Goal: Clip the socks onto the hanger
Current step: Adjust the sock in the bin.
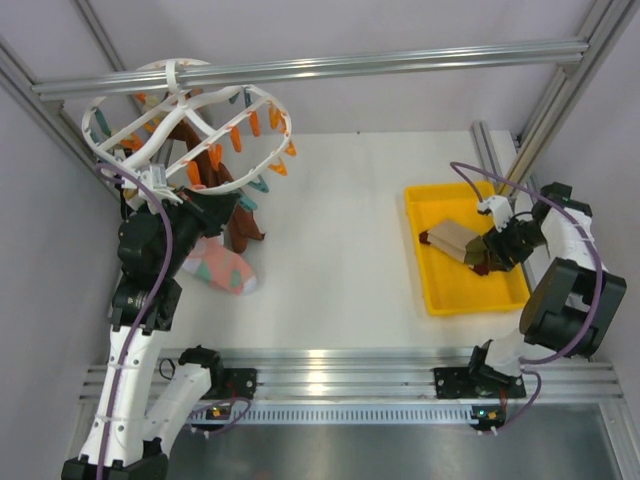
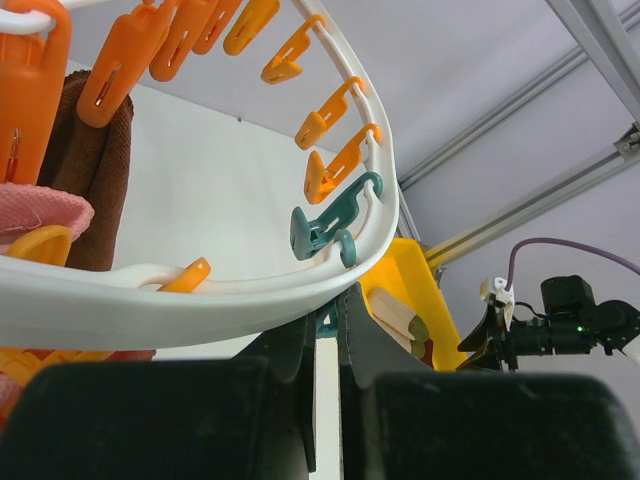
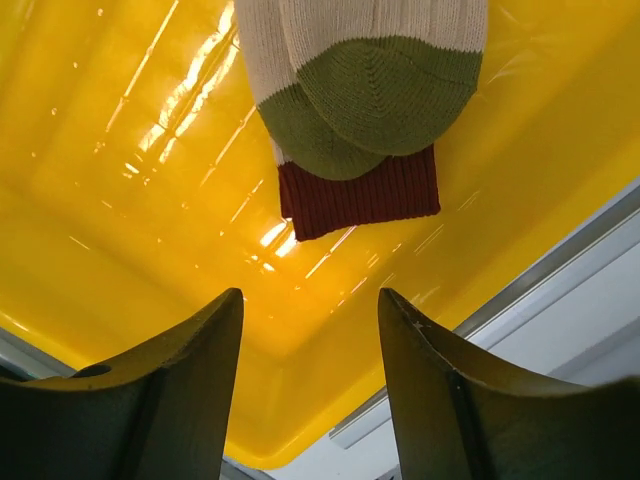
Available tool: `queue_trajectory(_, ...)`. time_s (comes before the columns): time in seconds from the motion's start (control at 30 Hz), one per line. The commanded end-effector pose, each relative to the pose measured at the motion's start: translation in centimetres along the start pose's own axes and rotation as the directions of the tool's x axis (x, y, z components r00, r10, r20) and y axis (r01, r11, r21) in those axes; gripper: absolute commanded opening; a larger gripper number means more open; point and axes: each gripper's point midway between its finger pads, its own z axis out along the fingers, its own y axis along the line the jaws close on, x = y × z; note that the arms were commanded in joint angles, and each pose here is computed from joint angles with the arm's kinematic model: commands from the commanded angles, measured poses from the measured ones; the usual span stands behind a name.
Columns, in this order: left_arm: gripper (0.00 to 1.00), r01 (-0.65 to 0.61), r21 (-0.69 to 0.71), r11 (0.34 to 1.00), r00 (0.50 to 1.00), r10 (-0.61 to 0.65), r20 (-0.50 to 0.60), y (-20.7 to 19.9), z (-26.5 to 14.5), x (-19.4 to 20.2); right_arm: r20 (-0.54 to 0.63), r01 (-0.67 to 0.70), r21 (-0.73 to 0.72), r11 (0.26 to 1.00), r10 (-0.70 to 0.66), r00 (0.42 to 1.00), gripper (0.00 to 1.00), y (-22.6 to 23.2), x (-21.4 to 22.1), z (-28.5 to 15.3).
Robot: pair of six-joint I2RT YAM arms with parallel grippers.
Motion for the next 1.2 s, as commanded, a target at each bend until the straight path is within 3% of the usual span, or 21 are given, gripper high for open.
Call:
queue_trajectory(0.0, 0.0, -0.029, -0.111, 0.993, 0.988, 0.046, 0.149, 2.3, 1.4, -3.4, -0.046, 0.053, 0.03, 0.998, -0.051, 0.998, 0.55, -1.5, 1.0, 0.6)
queue_trajectory(0.57, 0.0, -0.041, -0.122, 0.992, 0.988, 0.058, 0.145, 2.8, 1.6, -3.2, -0.027, 0.008, 0.054, 0.998, -0.007, 1.0, 0.45, -3.9, 0.5, 7.0)
queue_trajectory(0.7, 0.0, -0.044, -0.123, 0.991, 0.987, 0.062, 0.147, 2.7, 1.5, -3.2, -0.059, 0.018, 0.048, 0.999, -0.015, 0.998, 0.28, -3.6, 1.3, 7.5)
queue_trajectory(0.73, 0.0, -0.046, -0.122, 0.991, 0.987, 0.064, 0.148, 2.7, 1.4, -3.3, -0.063, 0.023, 0.043, 0.999, -0.02, 0.998, 0.16, -3.5, 1.4, 7.5)
queue_trajectory(0.83, 0.0, -0.043, -0.12, 0.992, 0.988, 0.06, 0.145, 2.7, 1.5, -3.2, -0.067, 0.035, 0.035, 0.999, -0.032, 0.997, 0.0, -3.1, 1.2, 6.5)
queue_trajectory(1.17, 0.0, -0.045, -0.111, 0.993, 0.988, 0.061, 0.145, 2.5, 1.3, -3.2, 0.086, 0.036, 0.013, 0.999, -0.037, 0.996, 0.0, -1.5, -4.8, -2.1)
